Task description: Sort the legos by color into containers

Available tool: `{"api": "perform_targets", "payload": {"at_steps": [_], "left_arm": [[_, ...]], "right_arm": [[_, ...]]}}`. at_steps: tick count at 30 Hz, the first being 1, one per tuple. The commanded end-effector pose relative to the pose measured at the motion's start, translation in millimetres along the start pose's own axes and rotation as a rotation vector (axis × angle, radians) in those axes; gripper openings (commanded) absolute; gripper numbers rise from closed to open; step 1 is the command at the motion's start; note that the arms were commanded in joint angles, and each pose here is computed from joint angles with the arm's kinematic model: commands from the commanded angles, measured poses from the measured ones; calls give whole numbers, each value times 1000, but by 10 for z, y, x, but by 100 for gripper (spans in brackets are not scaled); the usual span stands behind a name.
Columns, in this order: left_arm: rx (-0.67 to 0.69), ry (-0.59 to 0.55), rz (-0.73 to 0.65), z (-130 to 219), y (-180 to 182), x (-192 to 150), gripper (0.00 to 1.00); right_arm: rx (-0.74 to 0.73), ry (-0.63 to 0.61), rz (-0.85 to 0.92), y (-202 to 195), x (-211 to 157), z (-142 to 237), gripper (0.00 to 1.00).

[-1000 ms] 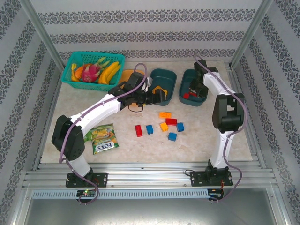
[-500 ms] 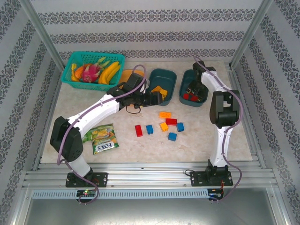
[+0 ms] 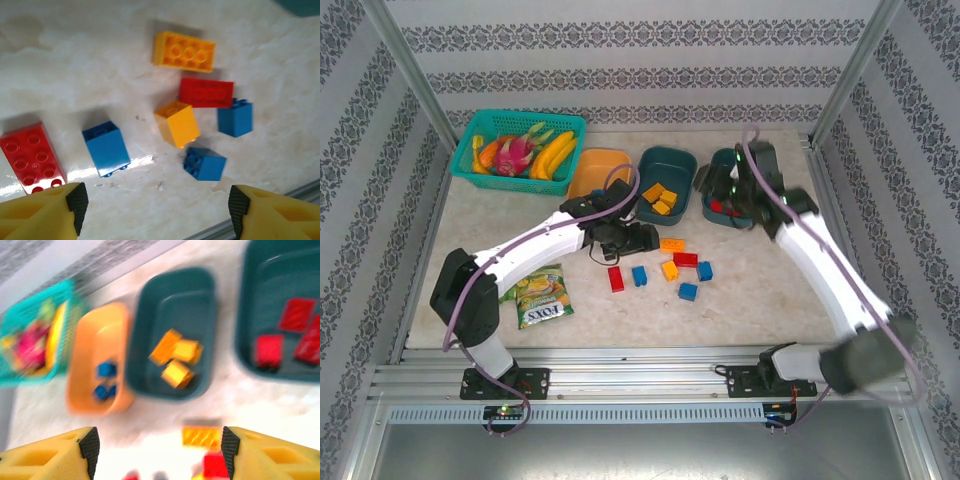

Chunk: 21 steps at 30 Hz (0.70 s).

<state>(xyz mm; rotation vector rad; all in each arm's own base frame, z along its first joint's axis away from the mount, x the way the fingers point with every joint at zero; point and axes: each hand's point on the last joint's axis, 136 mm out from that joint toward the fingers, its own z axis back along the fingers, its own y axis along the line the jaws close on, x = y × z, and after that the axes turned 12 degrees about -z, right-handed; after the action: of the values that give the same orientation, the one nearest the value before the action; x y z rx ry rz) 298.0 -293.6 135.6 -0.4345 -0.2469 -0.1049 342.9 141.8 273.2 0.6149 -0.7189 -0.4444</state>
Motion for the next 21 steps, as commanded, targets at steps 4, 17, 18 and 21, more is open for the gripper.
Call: {"api": "perform_targets", "payload": {"at_steps": [4,17,18,21], "left_arm": [[146,118,55,-286,98,-239,71],[330,189,78,-631,273,-388,65],[332,189,82,-658,276,-383,62],[345,202,79,-736,288,-391,60]], "right_arm": [[204,239,6,-383,-1216,343,72],[187,297,-103,-784,-1645,540,76],[185,305,-96,-770,-1647,523,76],[183,319,-81,-738,-1644,490,76]]}}
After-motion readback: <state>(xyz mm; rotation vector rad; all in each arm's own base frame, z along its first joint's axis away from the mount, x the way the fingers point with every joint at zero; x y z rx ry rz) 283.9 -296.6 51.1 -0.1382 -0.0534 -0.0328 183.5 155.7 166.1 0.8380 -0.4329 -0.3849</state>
